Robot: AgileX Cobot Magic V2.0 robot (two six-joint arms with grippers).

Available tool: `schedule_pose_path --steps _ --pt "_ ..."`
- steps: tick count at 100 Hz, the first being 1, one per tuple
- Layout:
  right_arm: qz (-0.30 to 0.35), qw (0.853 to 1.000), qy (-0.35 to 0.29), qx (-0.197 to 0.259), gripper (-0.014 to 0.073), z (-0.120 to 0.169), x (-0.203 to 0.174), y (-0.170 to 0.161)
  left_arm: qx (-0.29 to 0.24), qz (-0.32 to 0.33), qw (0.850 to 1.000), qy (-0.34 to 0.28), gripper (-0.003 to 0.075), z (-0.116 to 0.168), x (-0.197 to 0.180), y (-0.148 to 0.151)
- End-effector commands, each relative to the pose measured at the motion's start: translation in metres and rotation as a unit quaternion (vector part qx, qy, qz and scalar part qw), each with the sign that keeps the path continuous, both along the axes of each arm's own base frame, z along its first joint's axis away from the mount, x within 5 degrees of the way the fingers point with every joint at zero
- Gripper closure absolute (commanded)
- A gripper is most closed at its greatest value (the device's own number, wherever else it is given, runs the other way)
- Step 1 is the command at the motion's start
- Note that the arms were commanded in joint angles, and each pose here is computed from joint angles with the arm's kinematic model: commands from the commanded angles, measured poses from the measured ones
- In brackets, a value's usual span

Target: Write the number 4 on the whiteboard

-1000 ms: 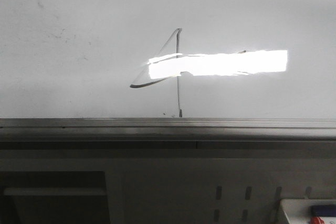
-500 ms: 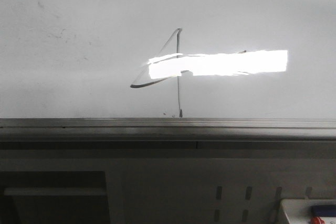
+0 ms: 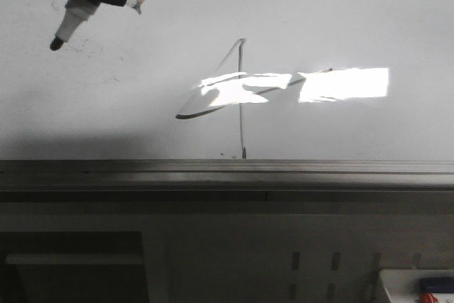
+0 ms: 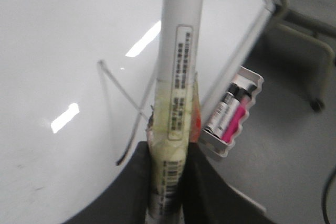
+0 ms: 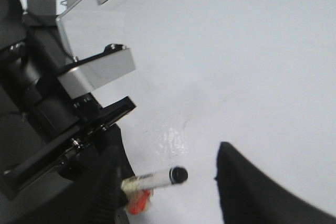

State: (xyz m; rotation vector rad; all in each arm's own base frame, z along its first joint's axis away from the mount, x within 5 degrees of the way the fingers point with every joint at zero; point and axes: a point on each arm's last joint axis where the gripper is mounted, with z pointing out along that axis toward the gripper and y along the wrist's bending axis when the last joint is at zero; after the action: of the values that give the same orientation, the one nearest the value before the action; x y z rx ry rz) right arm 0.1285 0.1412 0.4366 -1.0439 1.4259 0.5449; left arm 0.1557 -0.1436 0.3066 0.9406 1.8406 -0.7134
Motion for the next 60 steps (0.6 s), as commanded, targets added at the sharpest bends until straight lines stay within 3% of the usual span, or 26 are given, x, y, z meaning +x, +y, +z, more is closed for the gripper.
schedule_pose_path --steps 1,8,26,43,60 --pt "-0.043 0.997 -0.015 0.059 0.0480 0.018 -0.005 -0.019 -0.072 0.120 0.990 0.021 0.0741 0.002 0.015 0.006" --pt "-0.055 0.997 -0.016 0.061 0.0669 0.016 -0.009 -0.027 -0.074 0.154 0.985 0.040 0.0741 -0.008 0.023 0.006" --pt "-0.069 0.996 -0.015 0.062 0.0655 0.003 -0.019 -0.038 -0.035 0.159 0.983 0.081 0.0741 -0.034 0.042 -0.007" --pt "-0.070 0.995 -0.009 0.066 0.0655 -0.006 -0.025 -0.042 -0.035 0.250 0.962 0.102 0.0741 -0.049 0.063 -0.005" --pt "-0.073 0.995 -0.008 0.067 0.0655 -0.009 -0.025 -0.043 -0.019 0.276 0.956 0.101 0.0741 -0.057 0.070 -0.003"
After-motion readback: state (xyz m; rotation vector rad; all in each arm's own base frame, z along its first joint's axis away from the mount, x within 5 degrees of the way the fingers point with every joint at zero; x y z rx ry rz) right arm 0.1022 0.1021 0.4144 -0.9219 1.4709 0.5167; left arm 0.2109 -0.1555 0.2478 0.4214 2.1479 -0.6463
